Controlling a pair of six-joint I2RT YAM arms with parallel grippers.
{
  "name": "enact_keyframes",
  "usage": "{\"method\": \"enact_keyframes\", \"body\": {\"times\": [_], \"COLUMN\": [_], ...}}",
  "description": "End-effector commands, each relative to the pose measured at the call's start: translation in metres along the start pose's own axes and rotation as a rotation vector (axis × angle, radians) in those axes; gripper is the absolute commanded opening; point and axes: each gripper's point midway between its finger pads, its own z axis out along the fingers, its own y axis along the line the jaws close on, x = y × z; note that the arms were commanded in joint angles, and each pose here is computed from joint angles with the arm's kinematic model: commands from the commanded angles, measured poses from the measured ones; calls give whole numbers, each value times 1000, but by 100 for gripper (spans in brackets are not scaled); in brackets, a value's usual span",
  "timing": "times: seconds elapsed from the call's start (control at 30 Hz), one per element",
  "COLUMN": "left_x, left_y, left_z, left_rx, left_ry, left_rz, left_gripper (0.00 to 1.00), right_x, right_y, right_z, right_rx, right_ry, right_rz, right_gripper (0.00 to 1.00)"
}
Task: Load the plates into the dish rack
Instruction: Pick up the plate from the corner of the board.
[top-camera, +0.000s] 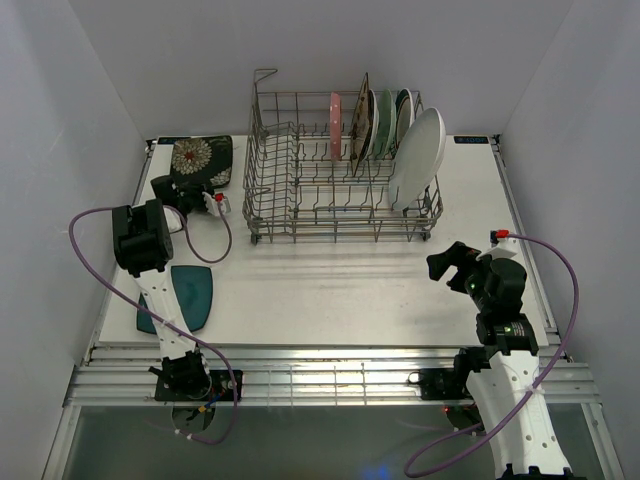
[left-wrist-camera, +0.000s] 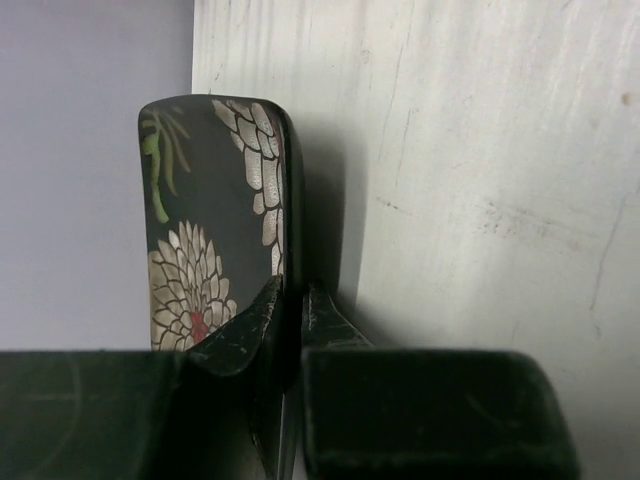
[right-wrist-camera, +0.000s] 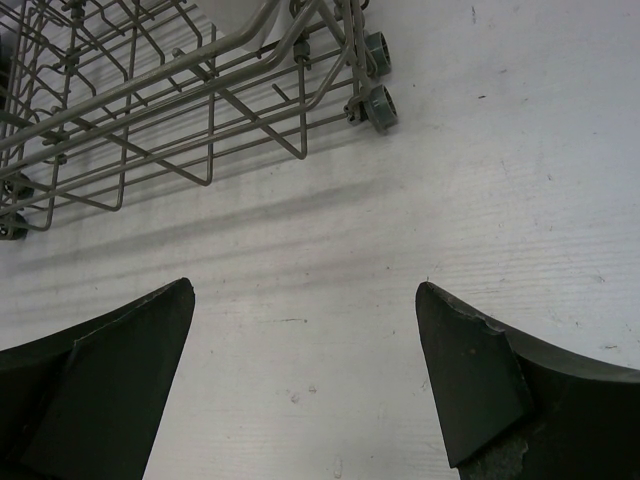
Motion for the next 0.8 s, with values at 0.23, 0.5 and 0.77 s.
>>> {"method": "enact_keyframes", "body": {"times": [0.23, 0.5, 0.77], "left_x": [-25, -37, -56], "left_y": [7, 45, 85], "left_z": [-15, -33, -54], "left_rx": [8, -60, -129], "left_ry": [-45, -84, -120], "left_rz": [-104, -193, -261], "left_gripper": [0, 0, 0], "right_x": [-7, -7, -6], "right_y": [4, 5, 5], "right_z": [1, 1, 1], "right_rx": [-22, -27, -27], "right_ry": [-29, -26, -25], "right_rz": [-9, -11, -10], "right_gripper": [97, 97, 97]}}
